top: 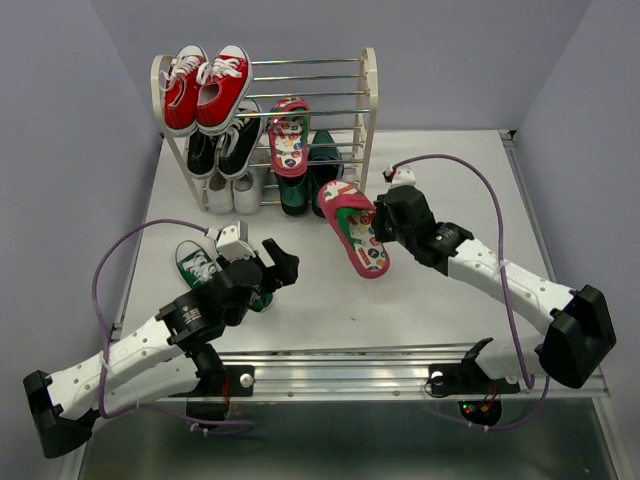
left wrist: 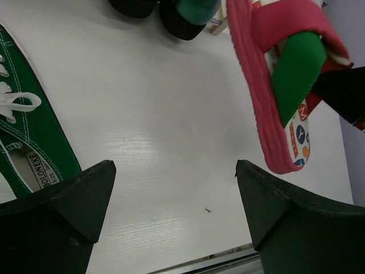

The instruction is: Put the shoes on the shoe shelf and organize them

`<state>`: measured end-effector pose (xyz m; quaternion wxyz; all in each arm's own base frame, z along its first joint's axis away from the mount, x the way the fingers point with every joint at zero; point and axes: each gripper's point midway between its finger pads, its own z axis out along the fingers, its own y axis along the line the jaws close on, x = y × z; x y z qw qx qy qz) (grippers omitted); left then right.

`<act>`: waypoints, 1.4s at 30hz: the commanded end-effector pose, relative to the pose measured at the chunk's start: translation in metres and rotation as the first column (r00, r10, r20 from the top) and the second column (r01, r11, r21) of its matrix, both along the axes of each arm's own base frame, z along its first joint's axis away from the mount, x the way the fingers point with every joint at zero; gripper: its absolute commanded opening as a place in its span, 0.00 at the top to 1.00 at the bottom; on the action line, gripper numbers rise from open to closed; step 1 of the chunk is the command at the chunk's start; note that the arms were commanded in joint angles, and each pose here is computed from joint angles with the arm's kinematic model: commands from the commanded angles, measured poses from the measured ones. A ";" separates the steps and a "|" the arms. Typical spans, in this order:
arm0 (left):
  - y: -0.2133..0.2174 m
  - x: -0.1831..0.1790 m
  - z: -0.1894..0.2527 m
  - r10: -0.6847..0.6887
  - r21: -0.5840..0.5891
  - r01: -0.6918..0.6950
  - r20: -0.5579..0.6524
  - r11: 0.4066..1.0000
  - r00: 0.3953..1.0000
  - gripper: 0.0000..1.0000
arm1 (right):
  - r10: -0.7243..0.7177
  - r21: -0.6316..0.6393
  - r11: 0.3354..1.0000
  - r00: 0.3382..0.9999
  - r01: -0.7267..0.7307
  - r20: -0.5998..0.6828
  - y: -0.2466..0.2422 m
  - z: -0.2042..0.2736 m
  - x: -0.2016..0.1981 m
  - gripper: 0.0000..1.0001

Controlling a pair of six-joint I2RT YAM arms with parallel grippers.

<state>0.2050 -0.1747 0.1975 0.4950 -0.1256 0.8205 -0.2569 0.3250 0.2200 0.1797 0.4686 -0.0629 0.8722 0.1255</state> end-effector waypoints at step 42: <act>0.029 -0.005 0.023 0.075 -0.051 -0.071 0.069 0.996 0.995 0.01 | -0.531 0.353 0.830 0.804 0.431 0.266 0.046 0.161 0.136 0.99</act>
